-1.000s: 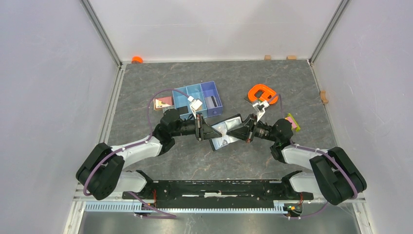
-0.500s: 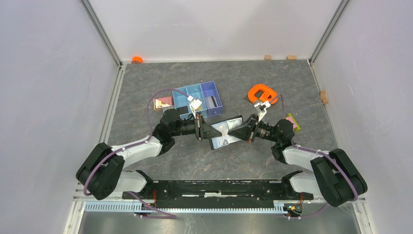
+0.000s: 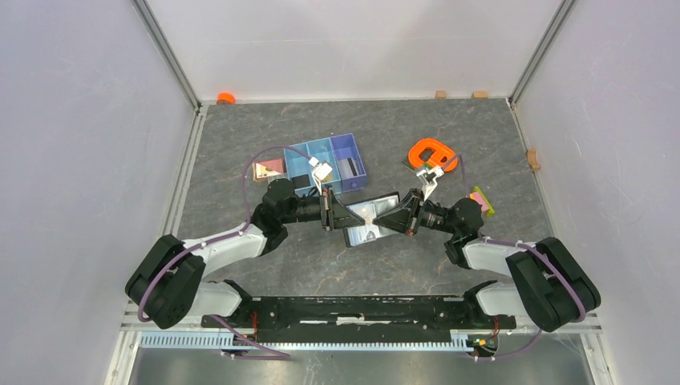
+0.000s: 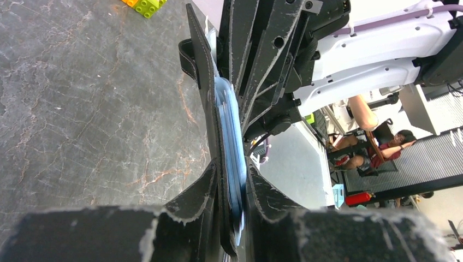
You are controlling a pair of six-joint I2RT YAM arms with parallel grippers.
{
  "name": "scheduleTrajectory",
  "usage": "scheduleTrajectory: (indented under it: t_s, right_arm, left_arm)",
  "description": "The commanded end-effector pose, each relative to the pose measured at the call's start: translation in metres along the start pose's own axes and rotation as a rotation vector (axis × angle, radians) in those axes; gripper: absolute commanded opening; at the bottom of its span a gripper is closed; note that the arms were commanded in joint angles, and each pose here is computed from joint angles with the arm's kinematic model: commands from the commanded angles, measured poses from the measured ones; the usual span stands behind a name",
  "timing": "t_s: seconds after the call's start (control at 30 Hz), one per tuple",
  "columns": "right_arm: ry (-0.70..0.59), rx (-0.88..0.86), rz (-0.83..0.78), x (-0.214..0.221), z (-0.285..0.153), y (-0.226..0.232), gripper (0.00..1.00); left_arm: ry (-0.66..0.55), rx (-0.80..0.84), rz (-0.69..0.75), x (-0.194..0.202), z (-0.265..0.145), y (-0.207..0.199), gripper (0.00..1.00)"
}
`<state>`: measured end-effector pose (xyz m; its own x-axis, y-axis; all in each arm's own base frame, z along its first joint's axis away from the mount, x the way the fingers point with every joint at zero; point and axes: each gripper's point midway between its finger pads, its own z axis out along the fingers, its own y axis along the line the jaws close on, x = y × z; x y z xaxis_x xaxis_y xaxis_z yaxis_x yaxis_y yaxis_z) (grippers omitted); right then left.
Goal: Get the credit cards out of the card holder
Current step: Remove the credit card from the card holder.
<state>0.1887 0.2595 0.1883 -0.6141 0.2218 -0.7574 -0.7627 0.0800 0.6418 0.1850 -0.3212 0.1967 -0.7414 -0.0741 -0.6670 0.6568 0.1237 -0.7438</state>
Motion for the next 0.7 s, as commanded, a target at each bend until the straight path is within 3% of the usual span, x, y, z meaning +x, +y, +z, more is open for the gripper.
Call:
scheduleTrajectory:
  t_s: [0.0, 0.17, 0.5, 0.67]
  right_arm:
    - [0.022, -0.091, -0.038, 0.001, 0.005, 0.021, 0.03]
    - [-0.012, -0.067, -0.031, -0.005, 0.000, 0.017, 0.00]
    - [-0.071, -0.111, 0.021, -0.016, -0.010, 0.024, 0.00]
    - [-0.080, -0.095, 0.025, -0.017, -0.013, 0.021, 0.00]
  left_arm:
    - [-0.046, 0.092, 0.063, -0.019, 0.005, -0.026, 0.03]
    - [-0.055, 0.096, 0.073, -0.020, 0.003, -0.028, 0.15]
    - [-0.085, 0.094, 0.089, -0.024, -0.003, -0.031, 0.11]
    - [-0.087, 0.088, 0.086, -0.024, -0.003, -0.029, 0.28]
